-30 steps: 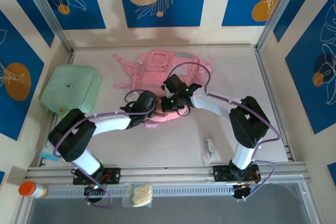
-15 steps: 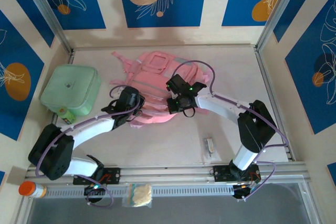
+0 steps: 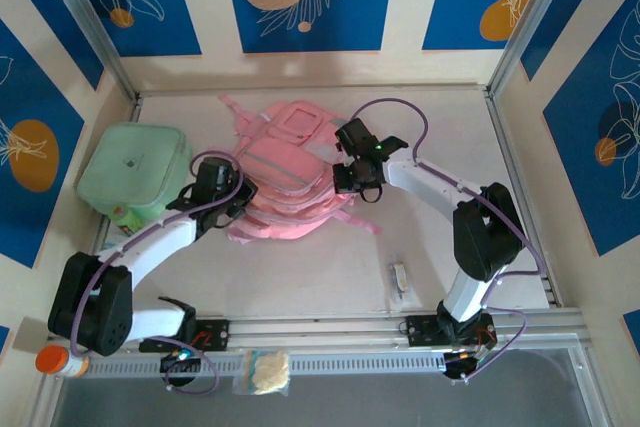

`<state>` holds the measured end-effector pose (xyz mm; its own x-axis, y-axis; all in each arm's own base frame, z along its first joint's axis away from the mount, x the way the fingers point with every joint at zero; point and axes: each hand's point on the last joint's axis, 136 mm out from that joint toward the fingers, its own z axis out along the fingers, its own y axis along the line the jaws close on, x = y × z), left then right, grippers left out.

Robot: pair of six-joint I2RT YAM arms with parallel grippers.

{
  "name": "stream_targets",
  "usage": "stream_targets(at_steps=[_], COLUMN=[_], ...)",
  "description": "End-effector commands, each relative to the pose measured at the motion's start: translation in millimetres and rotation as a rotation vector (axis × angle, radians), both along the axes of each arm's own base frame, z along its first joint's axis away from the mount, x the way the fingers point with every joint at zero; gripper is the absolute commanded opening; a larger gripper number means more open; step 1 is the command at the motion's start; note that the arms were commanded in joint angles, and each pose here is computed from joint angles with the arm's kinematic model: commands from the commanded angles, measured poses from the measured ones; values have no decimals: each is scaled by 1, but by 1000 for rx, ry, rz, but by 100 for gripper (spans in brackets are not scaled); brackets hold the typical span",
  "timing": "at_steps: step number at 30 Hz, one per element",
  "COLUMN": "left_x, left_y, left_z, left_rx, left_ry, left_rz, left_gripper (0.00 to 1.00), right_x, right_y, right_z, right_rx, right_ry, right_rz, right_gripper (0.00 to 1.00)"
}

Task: Pack the student bag

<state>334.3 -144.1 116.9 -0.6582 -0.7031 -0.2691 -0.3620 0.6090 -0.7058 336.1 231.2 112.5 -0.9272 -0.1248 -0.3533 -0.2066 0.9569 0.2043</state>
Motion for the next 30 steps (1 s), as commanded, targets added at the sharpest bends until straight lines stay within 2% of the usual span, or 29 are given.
stream_targets(at_steps=[1,5,10,11,13,15,18,22,30], left_x=[6,8,6,5,2,-4,-17,-32,-47], left_y=[32,31,23,20,15,17,19,-1,-54], left_z=[10,12,17,19,26,32,40,42,43], left_rx=[101,114,112,108,80,94,106,97,145], left_ry=[-34,-28,-40,-40,-66,-72,-97,-104,-141], left_rz=[36,-27,-100,-110,-136,-147,-150,-201,-277], left_gripper=[0,0,0,1,22,31,33,35,39], right_x=[8,14,-7,-12,-21,-28,-32,-24,19], right_y=[-40,-46,-9,-4,4,11,18,41,63], right_z=[-8,-13,-6,-3,5,14,28,35,23], right_rx=[-161,-242,-46,-15,28,85,180,336,329], right_ry=[10,14,61,74,82,100,146,230,237], right_rz=[-70,-74,5,17,37,43,2,-49,-108], right_gripper=[0,0,1,8,21,30,39,44,47])
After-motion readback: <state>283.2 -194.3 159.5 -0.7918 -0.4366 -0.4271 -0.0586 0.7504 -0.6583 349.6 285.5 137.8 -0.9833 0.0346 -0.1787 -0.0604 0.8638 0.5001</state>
